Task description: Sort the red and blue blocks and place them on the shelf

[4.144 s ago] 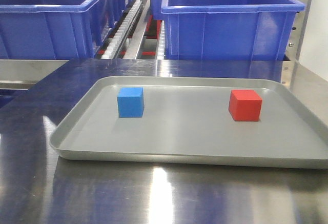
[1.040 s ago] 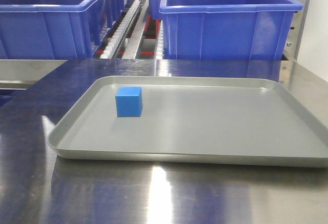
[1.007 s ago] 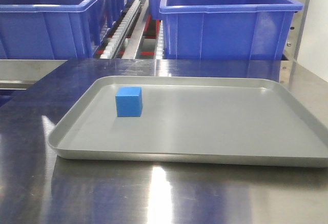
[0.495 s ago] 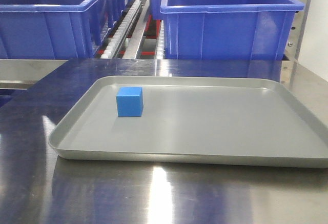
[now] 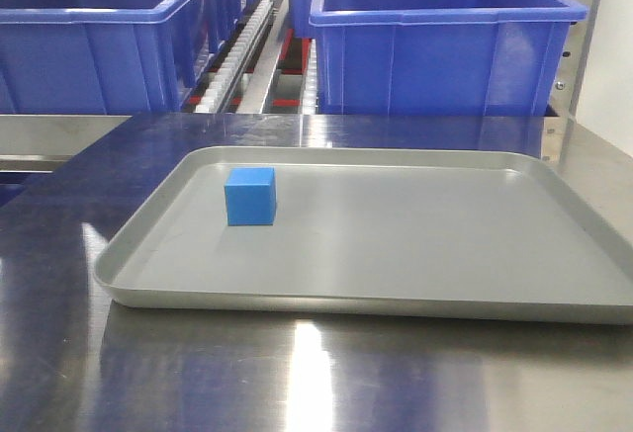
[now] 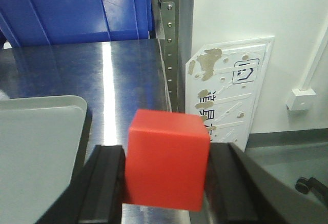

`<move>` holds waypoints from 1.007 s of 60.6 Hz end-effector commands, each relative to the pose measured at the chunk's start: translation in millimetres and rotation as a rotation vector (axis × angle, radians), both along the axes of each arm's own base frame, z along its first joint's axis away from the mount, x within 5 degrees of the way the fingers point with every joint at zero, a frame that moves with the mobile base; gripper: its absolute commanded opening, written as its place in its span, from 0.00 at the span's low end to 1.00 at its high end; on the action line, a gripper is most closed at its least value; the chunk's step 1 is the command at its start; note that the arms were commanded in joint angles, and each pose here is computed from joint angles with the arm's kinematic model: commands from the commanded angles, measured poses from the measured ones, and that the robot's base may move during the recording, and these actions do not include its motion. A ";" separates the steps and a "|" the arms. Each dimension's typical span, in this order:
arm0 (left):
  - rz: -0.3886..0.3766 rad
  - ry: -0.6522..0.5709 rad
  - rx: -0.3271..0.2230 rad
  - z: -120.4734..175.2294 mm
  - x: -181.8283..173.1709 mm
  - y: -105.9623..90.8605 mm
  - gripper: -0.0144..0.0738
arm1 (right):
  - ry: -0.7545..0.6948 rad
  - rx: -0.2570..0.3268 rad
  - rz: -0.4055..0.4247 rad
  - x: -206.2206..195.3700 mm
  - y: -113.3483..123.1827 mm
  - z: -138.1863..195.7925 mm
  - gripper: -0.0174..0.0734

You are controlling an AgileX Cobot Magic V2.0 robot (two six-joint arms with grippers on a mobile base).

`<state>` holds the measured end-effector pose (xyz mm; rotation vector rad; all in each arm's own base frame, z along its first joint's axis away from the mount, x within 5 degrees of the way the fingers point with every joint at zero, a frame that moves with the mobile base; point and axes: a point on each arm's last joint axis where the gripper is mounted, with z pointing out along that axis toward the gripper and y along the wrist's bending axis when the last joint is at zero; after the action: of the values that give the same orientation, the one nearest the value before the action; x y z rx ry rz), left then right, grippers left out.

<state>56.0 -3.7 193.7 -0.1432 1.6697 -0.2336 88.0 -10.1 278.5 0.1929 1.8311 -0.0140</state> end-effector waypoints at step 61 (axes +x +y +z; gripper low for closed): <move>0.007 0.432 0.020 147.1 88.8 -6.7 0.32 | -0.116 -0.033 0.001 1.6 -0.4 17.0 0.26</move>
<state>127.5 -8.1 320.5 -0.1919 2.0891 -0.1793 88.0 -10.2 278.5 0.1919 1.8312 -0.0155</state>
